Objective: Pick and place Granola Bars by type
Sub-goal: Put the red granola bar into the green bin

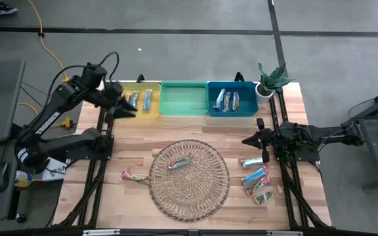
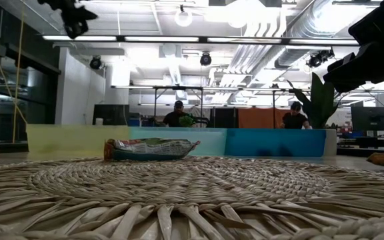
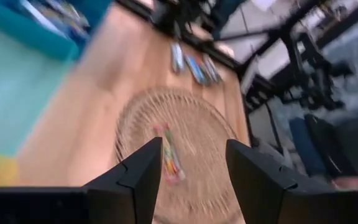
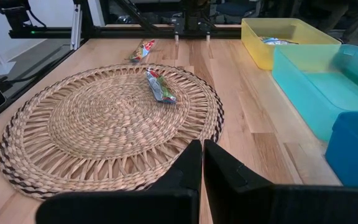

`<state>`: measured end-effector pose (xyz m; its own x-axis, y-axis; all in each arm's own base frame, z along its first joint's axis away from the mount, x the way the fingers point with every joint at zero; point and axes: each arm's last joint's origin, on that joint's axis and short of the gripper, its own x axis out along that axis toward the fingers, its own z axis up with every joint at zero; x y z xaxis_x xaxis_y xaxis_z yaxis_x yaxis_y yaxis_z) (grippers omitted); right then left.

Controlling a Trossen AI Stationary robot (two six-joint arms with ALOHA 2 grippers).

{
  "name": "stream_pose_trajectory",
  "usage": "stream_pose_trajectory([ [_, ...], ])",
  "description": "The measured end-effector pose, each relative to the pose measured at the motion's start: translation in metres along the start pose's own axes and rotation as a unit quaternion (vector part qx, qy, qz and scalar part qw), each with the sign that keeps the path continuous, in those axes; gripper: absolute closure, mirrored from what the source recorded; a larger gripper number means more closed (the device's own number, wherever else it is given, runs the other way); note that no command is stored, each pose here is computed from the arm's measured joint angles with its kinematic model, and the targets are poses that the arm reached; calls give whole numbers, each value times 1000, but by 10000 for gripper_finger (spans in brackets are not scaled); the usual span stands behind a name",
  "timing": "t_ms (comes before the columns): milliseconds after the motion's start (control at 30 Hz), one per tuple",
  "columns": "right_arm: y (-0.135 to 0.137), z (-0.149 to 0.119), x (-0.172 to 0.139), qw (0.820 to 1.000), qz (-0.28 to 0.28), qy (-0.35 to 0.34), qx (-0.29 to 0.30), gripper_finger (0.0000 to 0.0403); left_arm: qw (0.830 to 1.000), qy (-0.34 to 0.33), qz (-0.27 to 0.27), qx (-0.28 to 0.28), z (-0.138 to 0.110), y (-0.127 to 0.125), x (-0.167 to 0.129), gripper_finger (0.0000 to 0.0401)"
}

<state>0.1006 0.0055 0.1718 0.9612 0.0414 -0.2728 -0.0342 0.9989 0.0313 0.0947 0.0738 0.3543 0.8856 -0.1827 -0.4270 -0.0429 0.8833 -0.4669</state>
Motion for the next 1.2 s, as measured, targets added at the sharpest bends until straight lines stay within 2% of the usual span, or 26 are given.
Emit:
stream_pose_trajectory([
  [300,0,0,0,1000,0,0,0,402,992,122,0,26,-39,-32,-8,226],
  [567,0,0,0,1000,0,0,0,402,989,141,-27,32,-52,-47,-14,226],
  [767,0,0,0,1000,0,0,0,402,984,173,-45,1,-70,-38,2,226],
  [1000,0,0,0,1000,0,0,0,402,971,206,-115,-32,-90,-29,42,227],
  [1200,0,0,0,1000,0,0,0,402,964,171,-203,9,-83,-56,58,227],
])
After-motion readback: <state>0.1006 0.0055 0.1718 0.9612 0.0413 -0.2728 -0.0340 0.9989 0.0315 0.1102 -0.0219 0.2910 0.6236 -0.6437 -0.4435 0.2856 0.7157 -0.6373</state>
